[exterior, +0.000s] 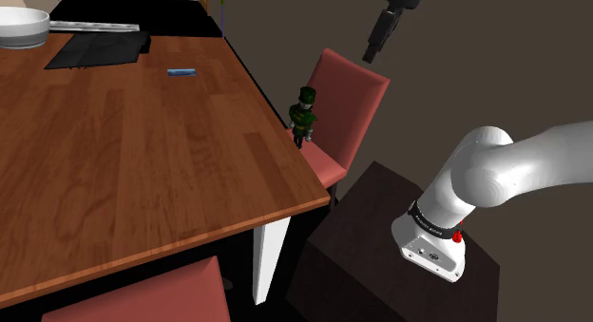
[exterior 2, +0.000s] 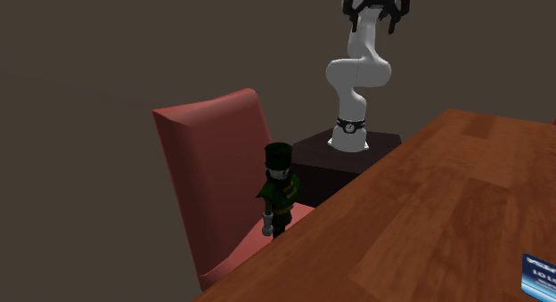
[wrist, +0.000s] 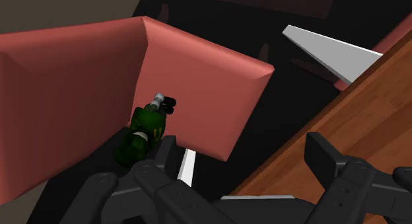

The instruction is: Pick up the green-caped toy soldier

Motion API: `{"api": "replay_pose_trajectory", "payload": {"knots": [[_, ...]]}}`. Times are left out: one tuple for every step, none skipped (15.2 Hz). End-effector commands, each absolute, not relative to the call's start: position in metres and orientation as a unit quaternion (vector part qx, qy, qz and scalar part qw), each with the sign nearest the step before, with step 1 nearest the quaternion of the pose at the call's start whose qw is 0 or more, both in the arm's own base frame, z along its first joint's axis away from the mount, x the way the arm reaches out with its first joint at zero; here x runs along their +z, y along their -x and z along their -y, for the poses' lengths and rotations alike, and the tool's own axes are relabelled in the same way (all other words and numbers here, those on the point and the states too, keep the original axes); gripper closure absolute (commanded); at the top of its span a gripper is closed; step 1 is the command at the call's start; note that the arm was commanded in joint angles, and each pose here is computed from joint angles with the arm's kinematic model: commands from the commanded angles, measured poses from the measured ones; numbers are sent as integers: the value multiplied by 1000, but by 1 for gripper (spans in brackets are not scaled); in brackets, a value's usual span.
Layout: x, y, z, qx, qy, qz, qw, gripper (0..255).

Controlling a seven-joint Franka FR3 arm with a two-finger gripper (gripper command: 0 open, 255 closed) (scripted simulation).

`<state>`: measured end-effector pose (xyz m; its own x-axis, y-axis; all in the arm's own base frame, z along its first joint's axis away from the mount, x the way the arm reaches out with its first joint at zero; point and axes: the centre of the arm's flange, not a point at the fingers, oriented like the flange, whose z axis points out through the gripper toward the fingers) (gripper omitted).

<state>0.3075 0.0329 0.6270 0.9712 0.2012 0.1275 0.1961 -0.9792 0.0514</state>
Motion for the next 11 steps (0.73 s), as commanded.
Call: {"api": "replay_pose_trajectory", "payload": {"knots": [[627, -308, -33, 66, -993, -100, 19, 0], [620, -318, -29, 62, -993, -97, 21, 0], [612, -329, -25, 58, -994, -93, 23, 0], [605, -340, -20, 53, -994, -90, 24, 0], [597, -351, -16, 49, -995, -87, 26, 0], [589, -361, -11, 45, -995, -83, 28, 0], [581, -372, -6, 41, -996, -80, 29, 0], [574, -382, -2, 36, -996, -76, 31, 0], [566, -392, 3, 32, -996, -73, 33, 0], [558, -402, 8, 28, -997, -70, 34, 0], [550, -413, 13, 23, -997, -66, 36, 0]]}}
